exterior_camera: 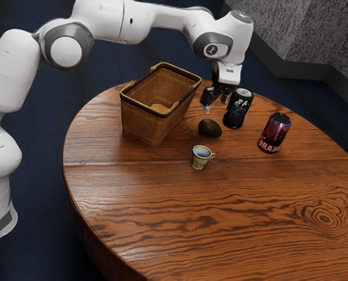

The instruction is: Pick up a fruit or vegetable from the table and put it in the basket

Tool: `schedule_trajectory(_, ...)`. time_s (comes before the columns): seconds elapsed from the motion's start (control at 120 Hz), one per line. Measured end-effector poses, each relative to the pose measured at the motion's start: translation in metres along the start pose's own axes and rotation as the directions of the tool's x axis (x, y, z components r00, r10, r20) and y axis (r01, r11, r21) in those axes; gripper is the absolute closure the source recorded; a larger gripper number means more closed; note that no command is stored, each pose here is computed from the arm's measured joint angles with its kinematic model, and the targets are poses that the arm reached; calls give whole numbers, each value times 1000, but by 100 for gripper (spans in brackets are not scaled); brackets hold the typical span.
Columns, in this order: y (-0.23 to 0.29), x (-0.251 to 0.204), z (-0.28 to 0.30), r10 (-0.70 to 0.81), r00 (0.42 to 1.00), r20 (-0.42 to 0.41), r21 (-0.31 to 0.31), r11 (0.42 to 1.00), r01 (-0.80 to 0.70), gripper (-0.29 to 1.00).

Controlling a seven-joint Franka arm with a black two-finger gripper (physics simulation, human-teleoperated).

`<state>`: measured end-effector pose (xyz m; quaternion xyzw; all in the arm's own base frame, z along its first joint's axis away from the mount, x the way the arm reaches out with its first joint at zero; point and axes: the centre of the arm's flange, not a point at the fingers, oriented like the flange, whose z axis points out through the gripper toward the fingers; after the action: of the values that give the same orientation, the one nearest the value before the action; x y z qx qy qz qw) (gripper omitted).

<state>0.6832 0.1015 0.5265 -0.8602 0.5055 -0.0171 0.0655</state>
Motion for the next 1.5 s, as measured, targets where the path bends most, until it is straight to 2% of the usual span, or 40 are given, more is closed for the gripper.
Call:
schedule_trajectory(0.3, -5, -7, 25, -64, 997, -41, -63, 996, 61, 0)
schedule_trajectory(1.108, -30, -17, 92, -233, 967, -105, -174, 962, 212, 0)
schedule_trajectory(1.5, -33, -20, 119, -269, 957, -104, -219, 945, 242, 0)
